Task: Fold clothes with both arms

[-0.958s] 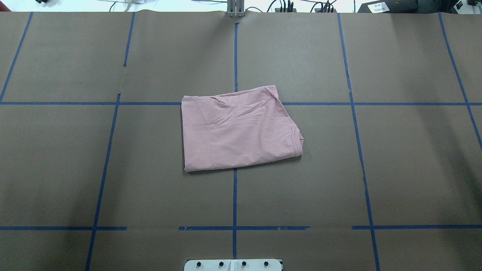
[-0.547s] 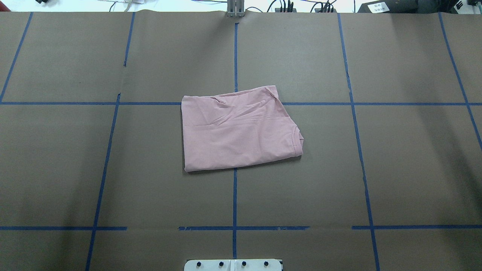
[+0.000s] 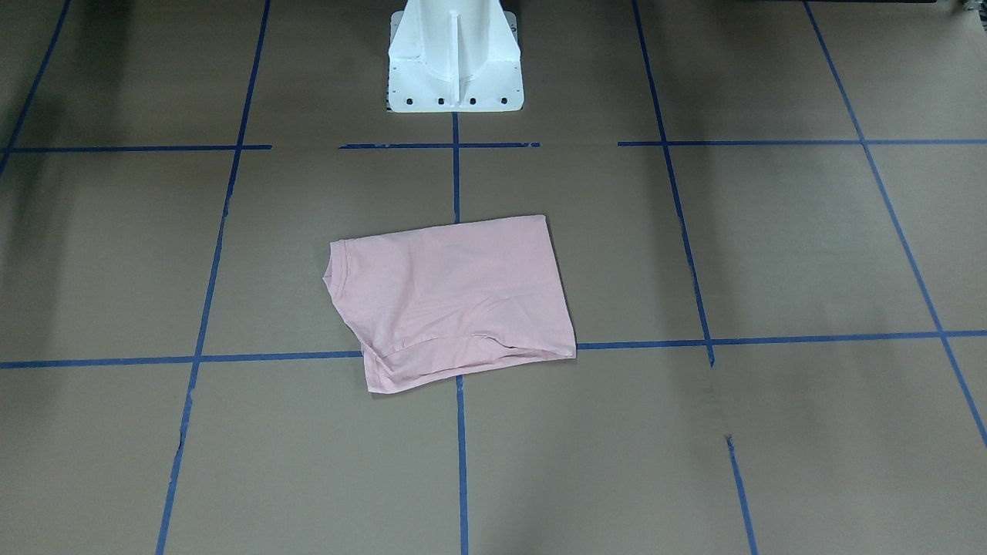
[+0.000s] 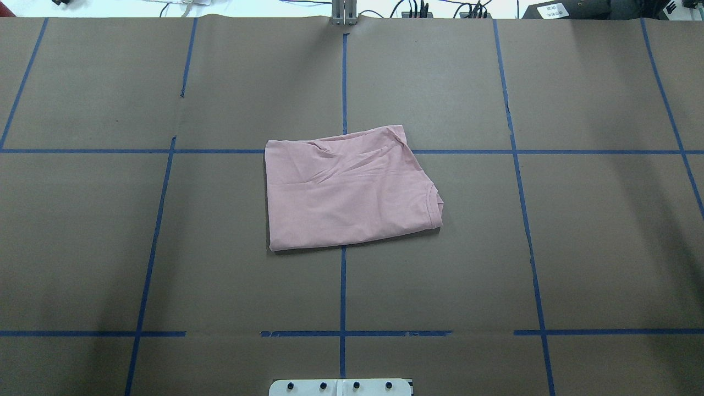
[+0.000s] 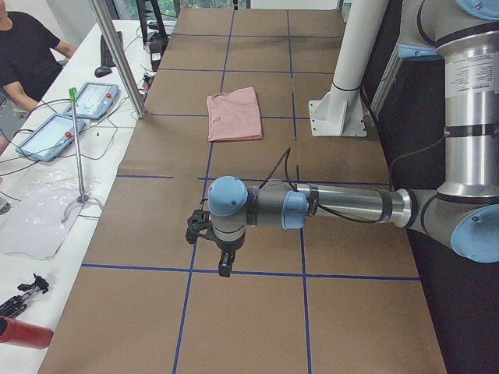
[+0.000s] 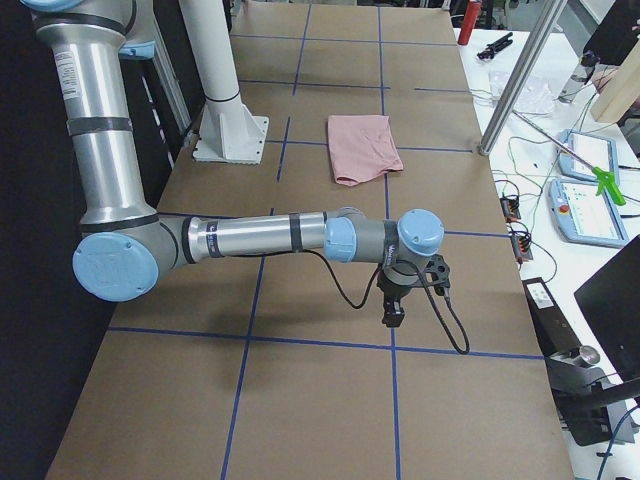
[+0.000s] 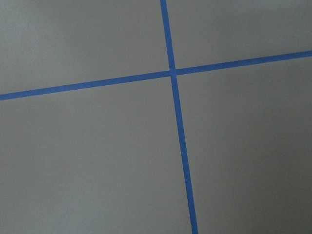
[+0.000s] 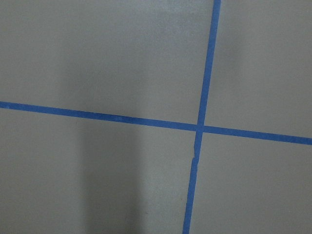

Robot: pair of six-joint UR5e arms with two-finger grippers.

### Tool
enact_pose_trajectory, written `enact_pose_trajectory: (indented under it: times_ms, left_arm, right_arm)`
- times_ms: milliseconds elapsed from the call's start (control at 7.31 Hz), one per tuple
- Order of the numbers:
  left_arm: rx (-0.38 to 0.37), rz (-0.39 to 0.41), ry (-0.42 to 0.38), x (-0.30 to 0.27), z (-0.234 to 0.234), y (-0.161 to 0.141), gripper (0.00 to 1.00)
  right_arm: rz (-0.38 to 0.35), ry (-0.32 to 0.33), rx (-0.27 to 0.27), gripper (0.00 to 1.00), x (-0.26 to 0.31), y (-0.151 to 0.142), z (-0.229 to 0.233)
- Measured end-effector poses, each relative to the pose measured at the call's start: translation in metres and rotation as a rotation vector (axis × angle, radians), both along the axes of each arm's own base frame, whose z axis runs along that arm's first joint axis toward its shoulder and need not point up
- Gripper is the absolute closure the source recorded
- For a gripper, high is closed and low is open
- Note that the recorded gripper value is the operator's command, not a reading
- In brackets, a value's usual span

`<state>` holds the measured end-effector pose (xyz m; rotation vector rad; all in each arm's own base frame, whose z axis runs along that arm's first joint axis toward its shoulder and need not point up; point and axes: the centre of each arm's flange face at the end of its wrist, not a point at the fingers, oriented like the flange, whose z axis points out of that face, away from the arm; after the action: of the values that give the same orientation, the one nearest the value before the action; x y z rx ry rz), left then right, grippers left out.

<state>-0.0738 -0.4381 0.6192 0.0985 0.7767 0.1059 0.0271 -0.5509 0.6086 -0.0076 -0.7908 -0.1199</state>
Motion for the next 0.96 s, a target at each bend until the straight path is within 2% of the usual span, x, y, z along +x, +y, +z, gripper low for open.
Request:
enact_pose_trajectory:
  times_ms: [547, 958]
  left_arm:
    - [-0.012, -0.001, 0.002, 0.001, -0.001, 0.001, 0.0]
    - [-0.01, -0.001, 0.004, 0.001, -0.002, 0.0, 0.0]
  right_arm:
    - [-0.002, -0.047, -0.005, 0.0, -0.003, 0.006, 0.0]
    - [-0.009, -0.021, 0.017, 0.0, 0.0, 0.015, -0.003]
